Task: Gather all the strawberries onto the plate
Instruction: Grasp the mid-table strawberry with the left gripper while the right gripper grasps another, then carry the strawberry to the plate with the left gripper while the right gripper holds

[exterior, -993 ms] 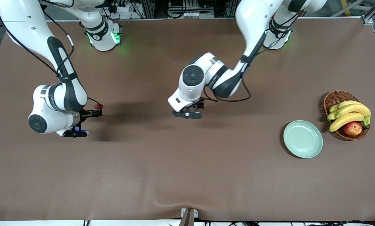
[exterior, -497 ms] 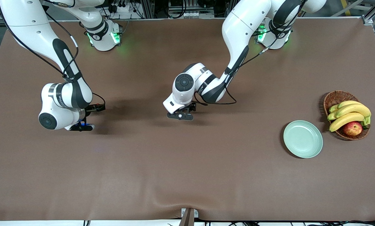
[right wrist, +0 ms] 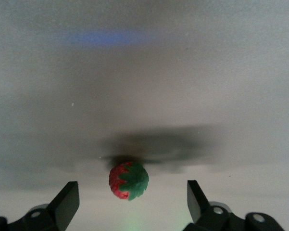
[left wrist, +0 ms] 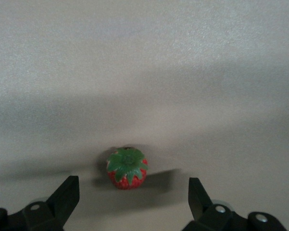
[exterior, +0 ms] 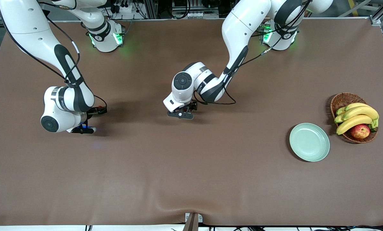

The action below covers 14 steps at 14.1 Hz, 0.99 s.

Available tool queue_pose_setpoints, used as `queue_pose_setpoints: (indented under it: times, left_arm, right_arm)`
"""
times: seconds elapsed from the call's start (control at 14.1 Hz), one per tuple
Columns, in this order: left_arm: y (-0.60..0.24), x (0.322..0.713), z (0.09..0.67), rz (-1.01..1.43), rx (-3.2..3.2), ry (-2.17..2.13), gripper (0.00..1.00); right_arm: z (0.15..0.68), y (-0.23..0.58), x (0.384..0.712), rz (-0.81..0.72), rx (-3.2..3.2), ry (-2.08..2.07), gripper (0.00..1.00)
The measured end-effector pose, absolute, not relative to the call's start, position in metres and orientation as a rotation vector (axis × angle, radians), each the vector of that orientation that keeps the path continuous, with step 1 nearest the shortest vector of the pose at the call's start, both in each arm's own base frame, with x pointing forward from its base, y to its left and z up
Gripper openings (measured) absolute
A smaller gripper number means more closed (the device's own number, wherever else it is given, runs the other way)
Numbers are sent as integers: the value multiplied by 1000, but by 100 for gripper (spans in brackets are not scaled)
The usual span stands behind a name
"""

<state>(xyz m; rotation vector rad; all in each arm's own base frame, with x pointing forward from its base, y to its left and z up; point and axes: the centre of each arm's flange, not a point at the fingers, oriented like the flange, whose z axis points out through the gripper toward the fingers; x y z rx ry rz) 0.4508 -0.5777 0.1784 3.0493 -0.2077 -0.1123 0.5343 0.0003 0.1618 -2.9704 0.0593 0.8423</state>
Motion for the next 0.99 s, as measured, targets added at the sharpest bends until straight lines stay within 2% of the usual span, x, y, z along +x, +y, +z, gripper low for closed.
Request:
queue_pose_setpoints:
  times: [0.14, 0.21, 0.28, 0.35, 0.5, 0.64, 0.85, 0.99]
  left_arm:
    - [-575, 453, 174, -89, 3073, -210, 100]
    - [-574, 453, 172, -69, 3090, -208, 100]
    - [-574, 452, 170, -50, 3105, -200, 100]
    - [-576, 450, 170, -36, 3115, -199, 100]
    - [-579, 446, 170, -26, 3120, -198, 100]
    - [-579, 446, 170, -24, 3120, -198, 100]
    - [-578, 448, 171, -17, 3119, -195, 100]
    - [-579, 449, 172, -9, 3115, -186, 100]
  right_arm:
    - [158, 1, 533, 849, -2969, 58, 97]
    - [157, 1, 533, 853, -2968, 57, 93]
    - [156, 1, 533, 854, -2967, 57, 85]
    - [156, 1, 533, 855, -2967, 57, 85]
    - [156, 1, 533, 855, -2967, 57, 70]
    - [156, 1, 533, 854, -2967, 57, 66]
    - [157, 2, 533, 852, -2968, 55, 34]
    - [157, 2, 533, 851, -2968, 54, 33]
